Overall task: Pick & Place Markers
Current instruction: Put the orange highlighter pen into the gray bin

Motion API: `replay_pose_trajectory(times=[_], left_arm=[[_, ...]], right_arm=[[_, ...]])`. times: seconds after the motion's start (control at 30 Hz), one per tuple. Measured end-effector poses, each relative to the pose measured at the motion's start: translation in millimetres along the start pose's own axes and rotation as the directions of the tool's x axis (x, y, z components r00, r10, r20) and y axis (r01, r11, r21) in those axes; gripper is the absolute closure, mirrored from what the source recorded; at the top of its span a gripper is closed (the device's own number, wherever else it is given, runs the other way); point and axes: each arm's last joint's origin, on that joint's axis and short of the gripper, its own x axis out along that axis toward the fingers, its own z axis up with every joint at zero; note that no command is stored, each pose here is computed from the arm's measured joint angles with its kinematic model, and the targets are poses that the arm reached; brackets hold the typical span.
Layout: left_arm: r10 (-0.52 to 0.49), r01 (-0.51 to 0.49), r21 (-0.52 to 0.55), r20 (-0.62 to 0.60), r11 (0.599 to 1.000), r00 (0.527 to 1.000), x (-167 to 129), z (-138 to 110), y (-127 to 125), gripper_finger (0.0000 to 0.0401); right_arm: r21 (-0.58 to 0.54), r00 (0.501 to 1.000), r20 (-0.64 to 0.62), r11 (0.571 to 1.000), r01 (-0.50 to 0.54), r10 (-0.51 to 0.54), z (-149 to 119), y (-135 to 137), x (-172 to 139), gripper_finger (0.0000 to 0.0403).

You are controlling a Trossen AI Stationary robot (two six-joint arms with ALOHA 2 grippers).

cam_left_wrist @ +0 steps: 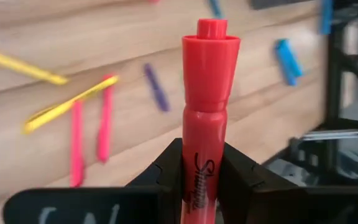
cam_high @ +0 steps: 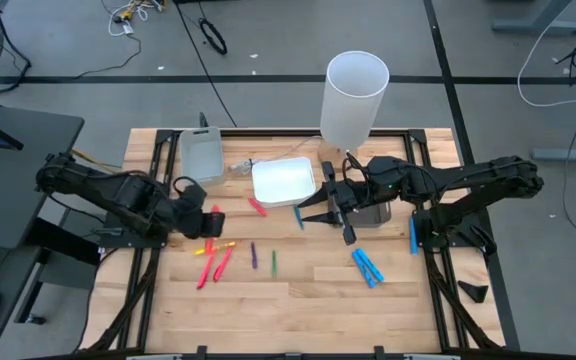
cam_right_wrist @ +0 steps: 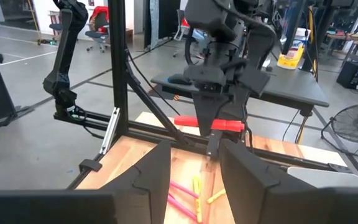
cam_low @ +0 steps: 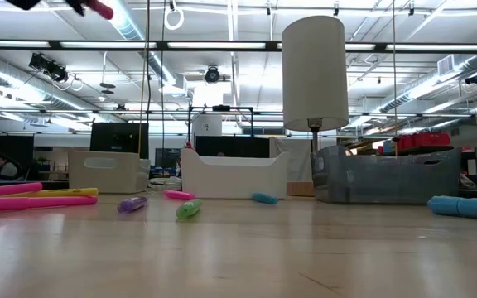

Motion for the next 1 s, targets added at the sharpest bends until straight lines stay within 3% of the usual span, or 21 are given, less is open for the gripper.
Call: replay_pose_trajectory(times=[0.27,0.5,0.7,1.0], left_arm=[[0.198,-0.204,-0.086,-0.068,0.975,0.978,-1.7,-0.1,18.4,0.0333],[0.241,-0.250,-0.116,-0.086,0.961,0.967,-2.1,3.3,22.0,0.0333],[0.281,-0.296,-0.169,-0.103,0.940,0.954,-4.8,30.0,28.8,0.0333],[0.262,-0.282,-0.244,-0.110,0.928,0.959,-7.5,87.7,42.0,0.0332]], right_arm=[[-0.001,1.000,0.000,1.000,0.000,0.000,0.0,0.0,0.0,0.0264],[0.000,1.000,-0.001,1.000,0.000,0.000,-0.1,0.0,0.1,0.0264],[-0.033,1.000,-0.001,0.999,0.000,0.000,-0.1,0.0,0.1,0.0264],[-0.062,1.000,0.009,0.998,0.001,-0.001,0.9,0.0,0.1,0.0264]])
